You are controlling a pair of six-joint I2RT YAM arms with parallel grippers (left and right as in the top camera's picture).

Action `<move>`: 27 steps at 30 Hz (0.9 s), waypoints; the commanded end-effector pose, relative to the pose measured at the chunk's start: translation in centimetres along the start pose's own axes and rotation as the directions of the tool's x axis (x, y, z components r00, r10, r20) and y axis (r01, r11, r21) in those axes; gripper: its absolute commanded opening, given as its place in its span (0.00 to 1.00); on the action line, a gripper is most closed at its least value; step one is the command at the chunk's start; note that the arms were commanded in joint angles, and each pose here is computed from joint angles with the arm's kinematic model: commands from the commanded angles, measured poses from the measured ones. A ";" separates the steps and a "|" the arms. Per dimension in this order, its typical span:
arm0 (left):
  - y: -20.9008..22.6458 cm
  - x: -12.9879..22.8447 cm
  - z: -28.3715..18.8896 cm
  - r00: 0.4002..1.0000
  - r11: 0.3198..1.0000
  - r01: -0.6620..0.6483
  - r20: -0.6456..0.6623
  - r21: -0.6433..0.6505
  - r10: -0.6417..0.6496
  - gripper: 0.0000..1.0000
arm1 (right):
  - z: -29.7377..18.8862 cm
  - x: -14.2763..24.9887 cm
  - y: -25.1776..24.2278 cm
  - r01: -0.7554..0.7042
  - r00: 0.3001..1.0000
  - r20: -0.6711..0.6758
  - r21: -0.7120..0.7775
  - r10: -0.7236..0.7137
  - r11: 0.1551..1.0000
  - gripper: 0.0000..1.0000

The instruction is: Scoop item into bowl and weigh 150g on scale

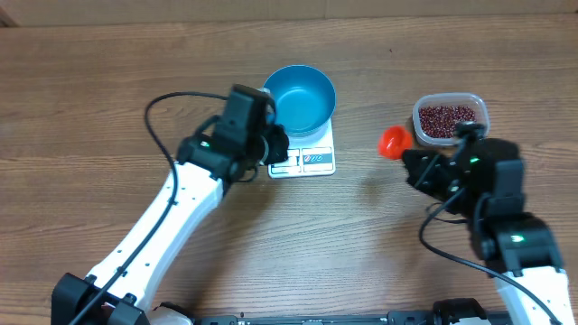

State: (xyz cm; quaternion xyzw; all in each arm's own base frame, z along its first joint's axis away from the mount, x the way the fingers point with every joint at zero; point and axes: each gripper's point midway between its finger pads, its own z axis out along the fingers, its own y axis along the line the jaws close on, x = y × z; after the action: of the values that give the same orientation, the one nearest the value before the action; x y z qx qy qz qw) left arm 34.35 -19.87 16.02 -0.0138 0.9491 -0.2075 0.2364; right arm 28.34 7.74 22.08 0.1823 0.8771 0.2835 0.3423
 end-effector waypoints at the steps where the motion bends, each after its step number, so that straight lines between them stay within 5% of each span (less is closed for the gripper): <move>1: -1.6 0.6 0.1 0.987 0.986 -0.164 0.002 0.007 0.164 0.18 | -3.0 -3.2 1.0 0.090 0.992 0.089 0.004 -0.090 0.996 0.04; 3: -2.0 1.3 1.0 0.982 0.982 -0.186 -0.016 0.001 0.186 0.04 | -3.6 -3.8 0.5 0.078 0.991 0.104 0.025 -0.080 0.997 0.04; 14: -2.4 3.6 8.6 0.917 0.916 -0.395 -0.079 -0.065 0.390 0.04 | -3.8 -3.9 -0.4 0.063 0.993 0.099 0.051 -0.068 0.997 0.04; 27: -0.3 3.9 12.8 0.903 0.891 -0.428 -0.098 -0.151 0.418 0.04 | -3.8 -3.8 -0.5 0.064 0.993 0.097 0.057 -0.069 0.996 0.04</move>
State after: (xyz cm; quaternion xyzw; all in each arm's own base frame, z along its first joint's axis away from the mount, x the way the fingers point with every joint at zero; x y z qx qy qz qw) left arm 36.27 -25.79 4.94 0.1657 0.9518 -0.0889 0.2422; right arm 28.13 4.20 25.03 0.1804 0.8763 0.2408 0.3763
